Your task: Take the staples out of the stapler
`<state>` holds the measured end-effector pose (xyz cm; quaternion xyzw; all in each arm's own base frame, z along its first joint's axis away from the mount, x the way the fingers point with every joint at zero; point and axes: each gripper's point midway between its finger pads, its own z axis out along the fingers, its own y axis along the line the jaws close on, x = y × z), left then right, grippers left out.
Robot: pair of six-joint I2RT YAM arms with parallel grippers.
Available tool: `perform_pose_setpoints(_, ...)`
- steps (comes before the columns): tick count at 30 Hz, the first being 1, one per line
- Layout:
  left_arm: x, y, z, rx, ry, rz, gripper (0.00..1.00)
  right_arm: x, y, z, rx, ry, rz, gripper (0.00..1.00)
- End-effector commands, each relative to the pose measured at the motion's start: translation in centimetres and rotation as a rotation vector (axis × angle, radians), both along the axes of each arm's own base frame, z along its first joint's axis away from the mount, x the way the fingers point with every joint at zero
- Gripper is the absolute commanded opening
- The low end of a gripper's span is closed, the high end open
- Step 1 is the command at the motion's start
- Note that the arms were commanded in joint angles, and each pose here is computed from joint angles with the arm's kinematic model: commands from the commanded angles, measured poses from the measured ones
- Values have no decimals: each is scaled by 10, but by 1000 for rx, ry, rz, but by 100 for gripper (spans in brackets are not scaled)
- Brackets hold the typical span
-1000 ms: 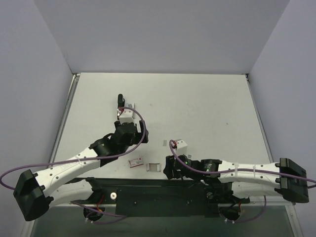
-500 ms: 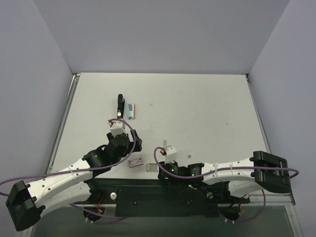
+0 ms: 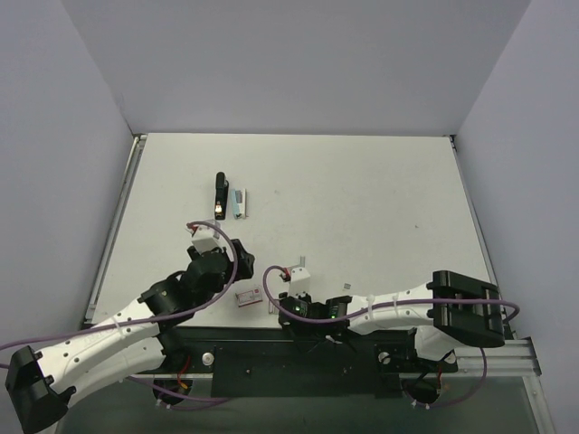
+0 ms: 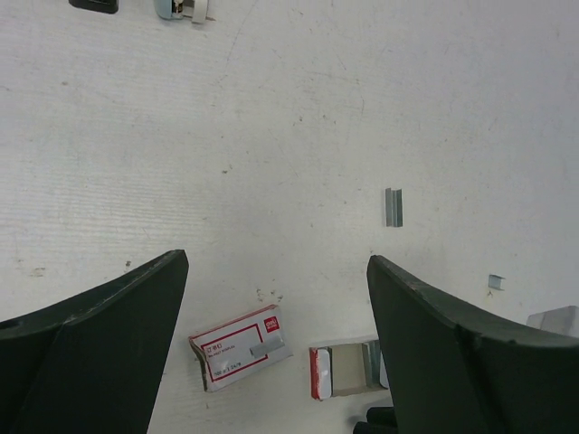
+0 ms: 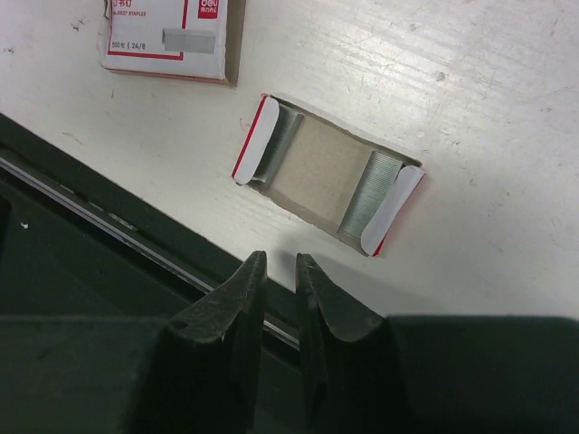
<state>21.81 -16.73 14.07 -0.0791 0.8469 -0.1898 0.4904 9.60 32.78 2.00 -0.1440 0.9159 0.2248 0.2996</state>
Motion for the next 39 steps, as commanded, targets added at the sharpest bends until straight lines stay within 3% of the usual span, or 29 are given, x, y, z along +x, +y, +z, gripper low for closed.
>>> perform_pose_setpoints(1,-1,8,9,-7,-30,18,91,7,11,8,29,-13,-39,15)
perform_pose_setpoints(18,-4,7,6,-18,-33,3,91,46,-31,-19,-65,-3,-204,10)
perform_pose_setpoints(28,0,5,12,-9,-47,0,91,61,-40,0,-102,-53,-166,10)
perform_pose_setpoints(32,1,4,21,-16,-65,-6,91,62,-46,29,-91,-93,-140,19)
perform_pose_setpoints(35,2,3,26,-20,-75,-7,91,72,-54,57,-84,-148,-159,33)
perform_pose_setpoints(39,2,2,30,-27,-81,-11,91,93,-66,80,-97,-202,-199,45)
